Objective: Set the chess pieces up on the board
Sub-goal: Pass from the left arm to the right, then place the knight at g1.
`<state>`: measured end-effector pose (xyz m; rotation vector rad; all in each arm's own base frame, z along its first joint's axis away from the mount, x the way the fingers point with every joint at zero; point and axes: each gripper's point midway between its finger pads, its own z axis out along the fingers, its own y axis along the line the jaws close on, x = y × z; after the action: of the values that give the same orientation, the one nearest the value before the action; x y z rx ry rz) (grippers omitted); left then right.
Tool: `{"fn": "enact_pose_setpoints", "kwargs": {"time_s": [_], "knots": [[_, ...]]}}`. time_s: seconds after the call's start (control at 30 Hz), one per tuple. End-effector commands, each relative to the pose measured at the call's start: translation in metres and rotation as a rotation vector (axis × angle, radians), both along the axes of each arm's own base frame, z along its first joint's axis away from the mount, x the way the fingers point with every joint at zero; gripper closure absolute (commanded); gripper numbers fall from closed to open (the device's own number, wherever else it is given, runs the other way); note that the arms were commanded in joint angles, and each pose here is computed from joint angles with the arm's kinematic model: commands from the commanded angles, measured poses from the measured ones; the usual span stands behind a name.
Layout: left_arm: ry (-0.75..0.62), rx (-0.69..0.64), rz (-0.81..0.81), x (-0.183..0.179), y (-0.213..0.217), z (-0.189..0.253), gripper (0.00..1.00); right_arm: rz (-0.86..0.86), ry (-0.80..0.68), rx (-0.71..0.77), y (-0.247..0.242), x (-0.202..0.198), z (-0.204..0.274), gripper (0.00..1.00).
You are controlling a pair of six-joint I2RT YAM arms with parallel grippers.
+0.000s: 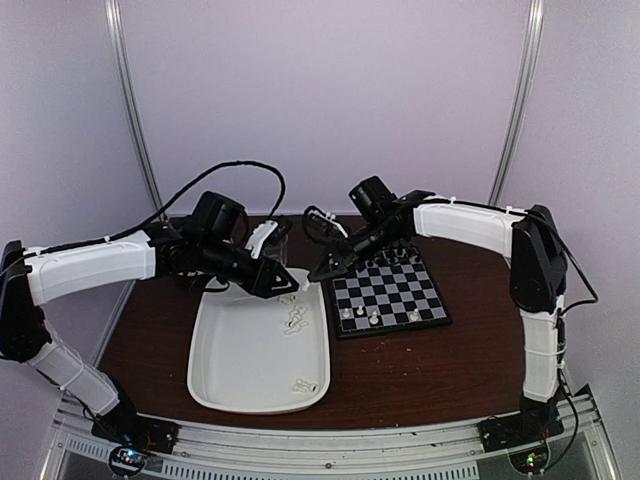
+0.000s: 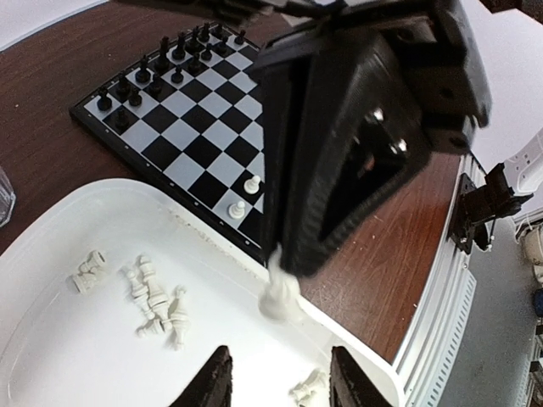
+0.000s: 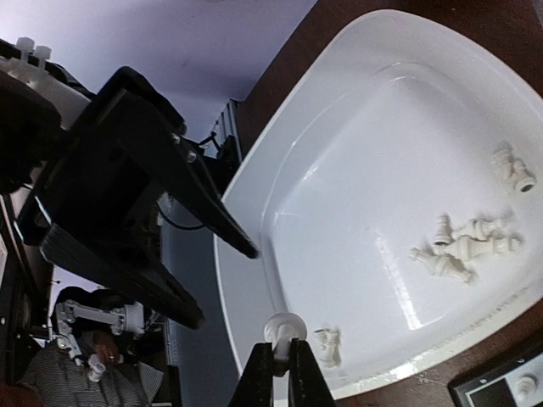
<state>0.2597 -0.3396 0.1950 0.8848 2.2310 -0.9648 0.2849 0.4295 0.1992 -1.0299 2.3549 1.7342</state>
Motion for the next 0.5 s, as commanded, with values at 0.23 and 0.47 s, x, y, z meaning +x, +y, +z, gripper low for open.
{"fn": "enact_pose_setpoints", "kwargs": {"time_s": [0.23,0.47], "knots": [[-0.094,0.028,0.061,0.002,0.019,0.016,0.60,-0.131,-0.485,-0.407,-0.142,0.054,-0.019,1.00],[-0.091,0.029,0.079,0.012,0.012,0.010,0.60,-0.253,-0.576,-0.634,-0.242,0.060,-0.052,1.00]]}}
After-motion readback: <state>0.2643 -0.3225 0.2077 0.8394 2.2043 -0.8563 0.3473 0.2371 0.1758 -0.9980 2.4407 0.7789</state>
